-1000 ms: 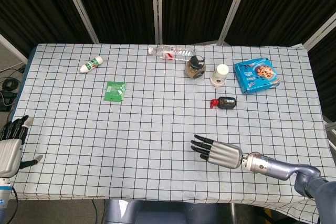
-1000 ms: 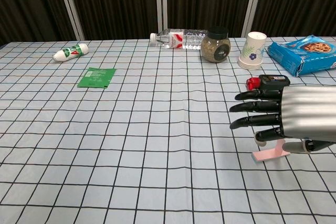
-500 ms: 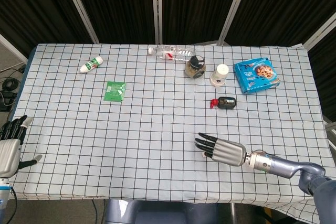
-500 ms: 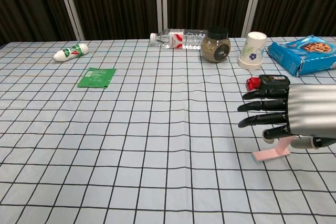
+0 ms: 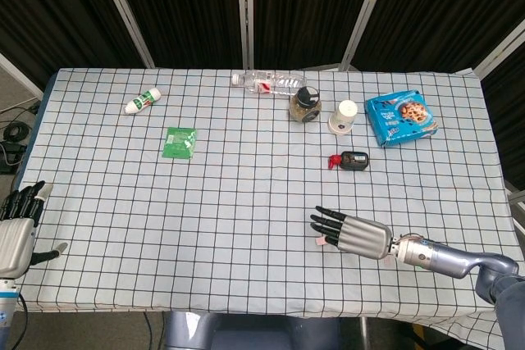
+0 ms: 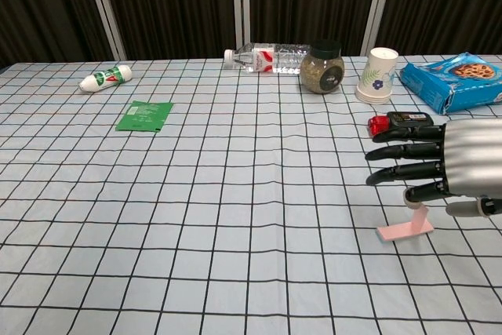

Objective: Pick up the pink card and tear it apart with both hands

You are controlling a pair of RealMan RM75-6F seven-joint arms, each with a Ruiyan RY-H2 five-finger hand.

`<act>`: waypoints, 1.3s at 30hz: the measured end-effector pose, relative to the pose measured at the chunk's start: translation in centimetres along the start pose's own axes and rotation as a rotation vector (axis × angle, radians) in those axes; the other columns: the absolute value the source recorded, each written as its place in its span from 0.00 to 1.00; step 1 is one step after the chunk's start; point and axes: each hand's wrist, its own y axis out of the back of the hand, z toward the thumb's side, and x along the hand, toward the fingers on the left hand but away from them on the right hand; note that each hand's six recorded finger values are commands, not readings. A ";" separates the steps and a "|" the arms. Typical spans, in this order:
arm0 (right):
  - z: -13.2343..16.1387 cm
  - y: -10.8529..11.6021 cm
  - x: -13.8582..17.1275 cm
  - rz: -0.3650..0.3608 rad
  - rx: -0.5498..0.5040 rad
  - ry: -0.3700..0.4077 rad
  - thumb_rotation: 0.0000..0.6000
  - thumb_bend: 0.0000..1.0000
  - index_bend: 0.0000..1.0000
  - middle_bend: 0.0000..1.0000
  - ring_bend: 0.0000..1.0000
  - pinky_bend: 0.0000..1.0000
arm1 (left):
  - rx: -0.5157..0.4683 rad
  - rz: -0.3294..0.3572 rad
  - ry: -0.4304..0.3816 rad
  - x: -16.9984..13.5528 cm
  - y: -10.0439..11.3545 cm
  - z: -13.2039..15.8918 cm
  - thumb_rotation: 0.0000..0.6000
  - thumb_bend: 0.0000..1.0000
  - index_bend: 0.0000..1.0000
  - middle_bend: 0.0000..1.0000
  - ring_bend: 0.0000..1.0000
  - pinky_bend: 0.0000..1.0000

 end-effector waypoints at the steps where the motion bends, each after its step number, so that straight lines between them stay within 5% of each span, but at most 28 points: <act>1: 0.1 0.0 -0.1 -0.002 -0.001 0.001 1.00 0.25 0.44 0.13 0.00 0.00 | 0.000 0.000 0.000 0.0 0.0 0.0 1.00 0.00 0.00 0.00 0.00 0.00; 13: -0.3 -0.8 -0.4 0.031 0.015 -0.004 1.00 0.26 0.44 0.13 0.00 0.00 | -0.002 0.002 0.001 0.0 0.1 -0.1 1.00 0.00 0.00 0.00 0.00 0.00; 39: 0.0 -0.9 -1.4 0.014 -0.036 -0.030 1.00 0.40 0.58 0.19 0.00 0.00 | -0.005 0.003 0.004 0.0 0.1 -0.1 1.00 0.00 0.00 0.00 0.00 0.00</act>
